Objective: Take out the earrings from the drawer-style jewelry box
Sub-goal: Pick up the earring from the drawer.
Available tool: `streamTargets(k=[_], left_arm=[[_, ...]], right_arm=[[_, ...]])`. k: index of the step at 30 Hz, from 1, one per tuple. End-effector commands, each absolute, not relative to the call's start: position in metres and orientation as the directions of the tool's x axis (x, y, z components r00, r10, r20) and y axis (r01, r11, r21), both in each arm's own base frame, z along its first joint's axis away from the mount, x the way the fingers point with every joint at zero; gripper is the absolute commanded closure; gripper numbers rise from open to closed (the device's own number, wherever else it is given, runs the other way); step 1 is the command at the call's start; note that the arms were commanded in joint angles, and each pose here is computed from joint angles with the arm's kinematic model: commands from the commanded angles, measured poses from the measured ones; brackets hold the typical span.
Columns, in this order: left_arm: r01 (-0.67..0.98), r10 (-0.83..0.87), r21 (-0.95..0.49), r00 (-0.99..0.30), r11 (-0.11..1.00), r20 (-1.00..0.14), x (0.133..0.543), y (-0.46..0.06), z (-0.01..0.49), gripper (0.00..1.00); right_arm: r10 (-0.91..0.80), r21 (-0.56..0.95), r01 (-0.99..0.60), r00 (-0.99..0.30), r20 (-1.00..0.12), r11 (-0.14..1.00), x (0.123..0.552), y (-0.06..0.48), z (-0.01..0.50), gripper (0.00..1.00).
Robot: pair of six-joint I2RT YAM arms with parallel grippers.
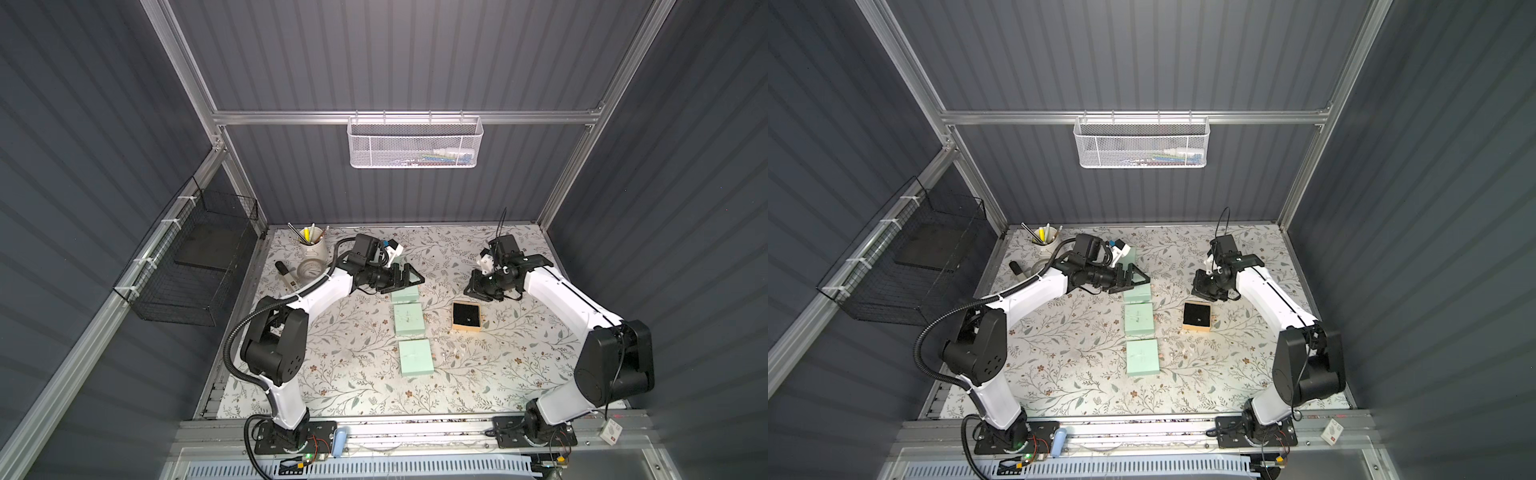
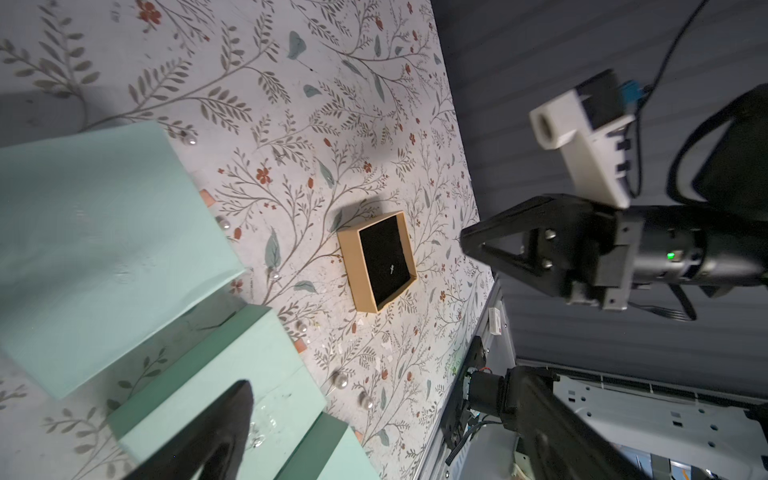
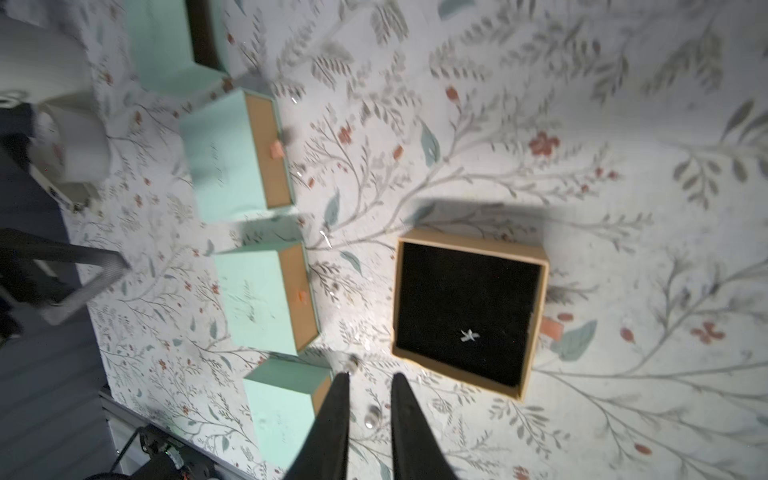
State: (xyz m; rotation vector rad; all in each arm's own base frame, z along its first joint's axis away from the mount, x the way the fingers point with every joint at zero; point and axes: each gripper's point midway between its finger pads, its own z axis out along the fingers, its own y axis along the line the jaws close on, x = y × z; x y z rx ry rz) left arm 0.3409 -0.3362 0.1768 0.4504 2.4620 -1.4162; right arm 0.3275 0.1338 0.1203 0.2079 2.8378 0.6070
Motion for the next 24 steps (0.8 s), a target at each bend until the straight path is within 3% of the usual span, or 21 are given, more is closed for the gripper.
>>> streamTargets(k=[1,14,24], left_arm=[[0.405,0.178,-0.808,-0.914,0.429,-0.364,0.328,-0.356,0.179,0.00],[0.407,0.211,-0.814,-0.913,0.414,-0.349,0.314,-0.377,0.171,0.00],[0.411,0.237,-0.816,-0.910,0.407,-0.340,0.312,-0.383,0.167,0.00]], right_arm=[[0.163,0.348,0.115,-0.980,-0.113,0.930,0.304,0.123,0.092,0.79],[0.160,0.256,0.141,-0.986,-0.055,0.956,0.308,0.113,0.050,0.74],[0.156,0.270,0.141,-0.987,-0.033,0.952,0.311,0.118,0.036,0.70]])
